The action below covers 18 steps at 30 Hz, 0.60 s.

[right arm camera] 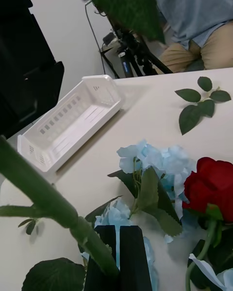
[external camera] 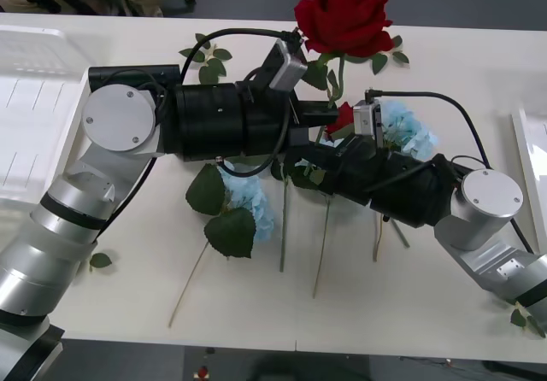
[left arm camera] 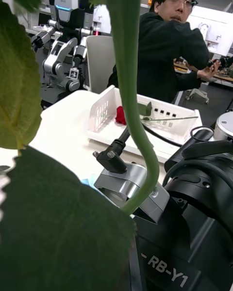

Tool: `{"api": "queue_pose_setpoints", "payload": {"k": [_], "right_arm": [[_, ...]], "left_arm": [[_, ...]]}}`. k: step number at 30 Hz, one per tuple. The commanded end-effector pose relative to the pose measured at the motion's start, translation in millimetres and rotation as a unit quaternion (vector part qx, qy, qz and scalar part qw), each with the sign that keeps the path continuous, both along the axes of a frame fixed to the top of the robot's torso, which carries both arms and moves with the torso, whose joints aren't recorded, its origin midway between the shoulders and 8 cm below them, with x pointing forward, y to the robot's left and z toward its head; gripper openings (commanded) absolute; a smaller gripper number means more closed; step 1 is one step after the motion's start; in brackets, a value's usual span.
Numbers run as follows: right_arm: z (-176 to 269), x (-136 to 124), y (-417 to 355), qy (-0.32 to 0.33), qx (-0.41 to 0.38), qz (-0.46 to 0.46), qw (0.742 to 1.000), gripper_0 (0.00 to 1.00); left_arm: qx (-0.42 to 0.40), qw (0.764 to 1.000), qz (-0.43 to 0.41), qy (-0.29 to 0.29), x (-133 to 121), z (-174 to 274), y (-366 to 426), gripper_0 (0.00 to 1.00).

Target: Put the red flowers into the right box and the blue flowers into the left box

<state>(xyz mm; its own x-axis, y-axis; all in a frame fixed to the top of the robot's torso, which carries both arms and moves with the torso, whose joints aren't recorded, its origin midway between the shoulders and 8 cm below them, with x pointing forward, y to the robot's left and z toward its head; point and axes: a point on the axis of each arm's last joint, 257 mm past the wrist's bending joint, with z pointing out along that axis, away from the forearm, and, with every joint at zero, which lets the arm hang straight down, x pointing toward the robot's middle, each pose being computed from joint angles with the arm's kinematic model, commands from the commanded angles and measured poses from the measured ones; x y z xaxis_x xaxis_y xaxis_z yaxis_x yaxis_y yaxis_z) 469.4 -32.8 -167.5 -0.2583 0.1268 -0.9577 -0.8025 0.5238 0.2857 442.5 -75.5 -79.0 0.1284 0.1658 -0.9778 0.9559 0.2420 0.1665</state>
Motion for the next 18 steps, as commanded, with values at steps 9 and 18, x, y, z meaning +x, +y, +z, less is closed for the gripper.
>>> {"api": "queue_pose_setpoints", "payload": {"k": [9,18], "right_arm": [[32.0,12.1,7.7,-0.024,0.017,-0.004,1.000,0.00],[31.7,12.3,6.7,-0.024,0.016,-0.004,1.000,0.00]], "left_arm": [[-0.010,0.999,-0.005,-0.032,-0.5,22.6,-4.5,1.00],[-0.010,0.999,-0.005,-0.032,-0.5,22.6,-4.5,1.00]]}}
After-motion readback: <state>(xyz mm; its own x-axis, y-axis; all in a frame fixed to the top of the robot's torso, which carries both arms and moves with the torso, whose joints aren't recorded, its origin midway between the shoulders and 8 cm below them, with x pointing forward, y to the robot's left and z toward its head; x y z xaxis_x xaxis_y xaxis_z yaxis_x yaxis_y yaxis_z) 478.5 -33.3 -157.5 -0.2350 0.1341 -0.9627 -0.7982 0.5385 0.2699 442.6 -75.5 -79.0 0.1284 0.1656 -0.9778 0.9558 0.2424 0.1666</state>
